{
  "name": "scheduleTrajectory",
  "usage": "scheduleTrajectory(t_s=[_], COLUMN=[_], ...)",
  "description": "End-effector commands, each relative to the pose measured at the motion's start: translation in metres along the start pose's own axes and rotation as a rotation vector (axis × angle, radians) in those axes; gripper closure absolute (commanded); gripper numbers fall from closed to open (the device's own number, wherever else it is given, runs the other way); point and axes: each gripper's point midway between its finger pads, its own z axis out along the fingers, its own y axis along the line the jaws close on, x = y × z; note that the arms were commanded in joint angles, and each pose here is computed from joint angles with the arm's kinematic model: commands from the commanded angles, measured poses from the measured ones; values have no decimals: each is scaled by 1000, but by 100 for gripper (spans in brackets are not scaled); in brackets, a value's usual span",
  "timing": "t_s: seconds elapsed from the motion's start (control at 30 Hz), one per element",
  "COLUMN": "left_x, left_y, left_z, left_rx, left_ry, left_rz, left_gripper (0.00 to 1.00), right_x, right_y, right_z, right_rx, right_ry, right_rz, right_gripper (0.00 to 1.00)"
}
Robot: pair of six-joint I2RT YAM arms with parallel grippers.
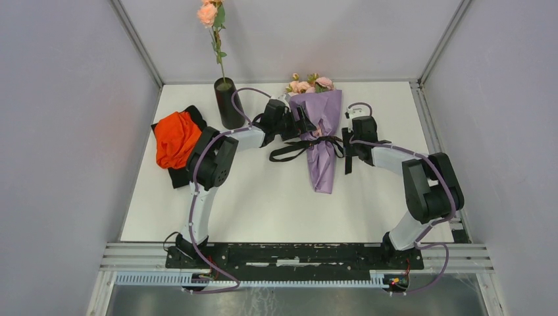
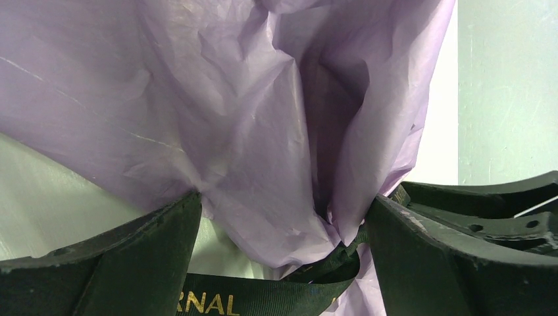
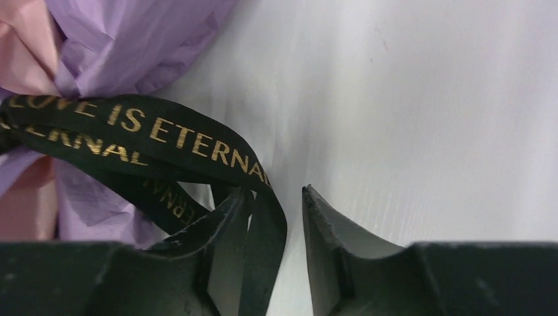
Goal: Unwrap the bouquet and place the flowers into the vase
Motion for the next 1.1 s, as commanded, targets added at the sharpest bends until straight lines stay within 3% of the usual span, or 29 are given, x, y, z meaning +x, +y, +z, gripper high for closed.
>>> scheduleTrajectory(t_s=[0.0, 0.1, 0.27, 0.47, 0.8, 1.07], left_x=[23, 24, 24, 24, 20, 16], left_y=[27, 27, 29, 31, 21, 15], left_z=[-9, -10, -11, -11, -10, -9], left_rx=[-84, -85, -90, -91, -14, 3], left_ry=[74, 74, 73, 73, 80, 72], left_rz=[-15, -14, -15, -23, -90, -112], left_gripper=[0, 0, 0, 0, 0, 0], right_x=[-14, -10, -8, -37, -119, -147], right_y=[1, 2, 4, -10, -33, -44], right_z=[10, 16, 16, -17, -118, -191], right_rx=[-6, -16, -34, 31, 40, 63], right_ry=[-41, -28, -29, -136, -383, -546], right_rz=[18, 19, 26, 28, 67, 81], right_gripper=[54, 56, 100, 100, 100, 100])
